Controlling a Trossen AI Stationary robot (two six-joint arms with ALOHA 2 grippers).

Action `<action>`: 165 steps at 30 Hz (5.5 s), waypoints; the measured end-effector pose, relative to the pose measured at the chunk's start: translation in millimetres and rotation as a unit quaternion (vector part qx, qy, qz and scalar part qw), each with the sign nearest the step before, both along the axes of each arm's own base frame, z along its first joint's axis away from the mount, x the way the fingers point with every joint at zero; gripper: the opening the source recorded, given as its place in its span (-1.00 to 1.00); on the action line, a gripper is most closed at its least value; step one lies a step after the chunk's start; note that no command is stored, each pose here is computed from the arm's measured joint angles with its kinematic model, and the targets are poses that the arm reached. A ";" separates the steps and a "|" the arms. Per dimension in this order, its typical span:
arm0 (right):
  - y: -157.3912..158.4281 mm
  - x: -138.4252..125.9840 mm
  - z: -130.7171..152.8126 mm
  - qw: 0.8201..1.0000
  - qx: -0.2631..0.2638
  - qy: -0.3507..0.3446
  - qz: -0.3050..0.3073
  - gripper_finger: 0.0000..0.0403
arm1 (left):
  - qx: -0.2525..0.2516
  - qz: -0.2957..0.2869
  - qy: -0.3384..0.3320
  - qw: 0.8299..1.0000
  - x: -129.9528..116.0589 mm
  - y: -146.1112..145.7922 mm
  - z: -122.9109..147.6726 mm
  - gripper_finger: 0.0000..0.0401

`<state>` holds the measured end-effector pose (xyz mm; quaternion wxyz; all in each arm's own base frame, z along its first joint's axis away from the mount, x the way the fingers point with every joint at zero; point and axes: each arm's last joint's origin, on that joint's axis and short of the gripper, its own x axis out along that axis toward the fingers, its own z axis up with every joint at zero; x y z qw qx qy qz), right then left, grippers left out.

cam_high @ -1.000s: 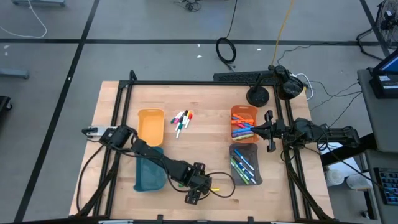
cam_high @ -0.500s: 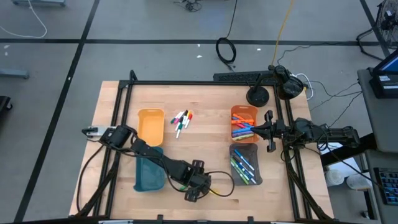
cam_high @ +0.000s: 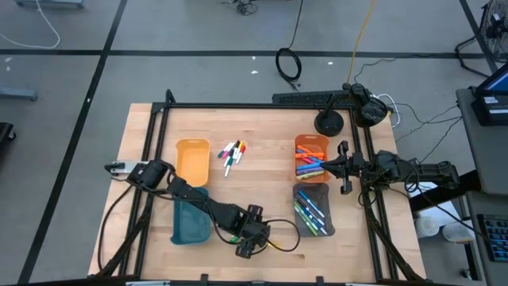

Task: Pick & Place Markers
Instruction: Put the bottom yellow pen into the blue bin

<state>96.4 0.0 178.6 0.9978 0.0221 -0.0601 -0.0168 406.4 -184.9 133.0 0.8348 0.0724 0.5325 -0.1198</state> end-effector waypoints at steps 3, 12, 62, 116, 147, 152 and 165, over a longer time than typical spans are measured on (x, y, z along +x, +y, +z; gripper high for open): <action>0.0 0.0 0.0 1.000 0.000 0.000 0.000 -0.98 | -0.009 0.003 0.004 1.000 -0.8 -1.9 0.0 0.11; 0.0 0.0 0.0 1.000 0.000 0.000 0.000 -0.98 | -0.018 0.008 0.007 1.000 -1.3 -3.0 -0.2 -0.61; 0.0 0.3 1.1 1.000 0.000 -0.005 0.000 -0.98 | 0.059 0.029 -0.137 0.988 -36.4 -16.6 105.5 -0.56; 0.0 1.0 0.4 1.000 0.000 0.000 0.000 -0.98 | -0.012 -0.099 -0.034 0.994 25.0 21.4 -4.6 -0.35; 0.0 1.0 0.4 1.000 0.000 0.000 0.000 -0.98 | -0.032 -0.120 -0.068 0.990 38.5 26.1 -18.7 -0.42; 0.0 1.0 0.3 1.000 0.000 0.000 0.000 -0.98 | -0.046 -0.115 -0.060 0.990 37.9 26.2 -18.9 -0.81; 0.0 1.0 0.4 1.000 0.000 0.000 0.000 -0.98 | -0.032 -0.112 -0.057 0.992 30.1 23.3 -2.2 -0.83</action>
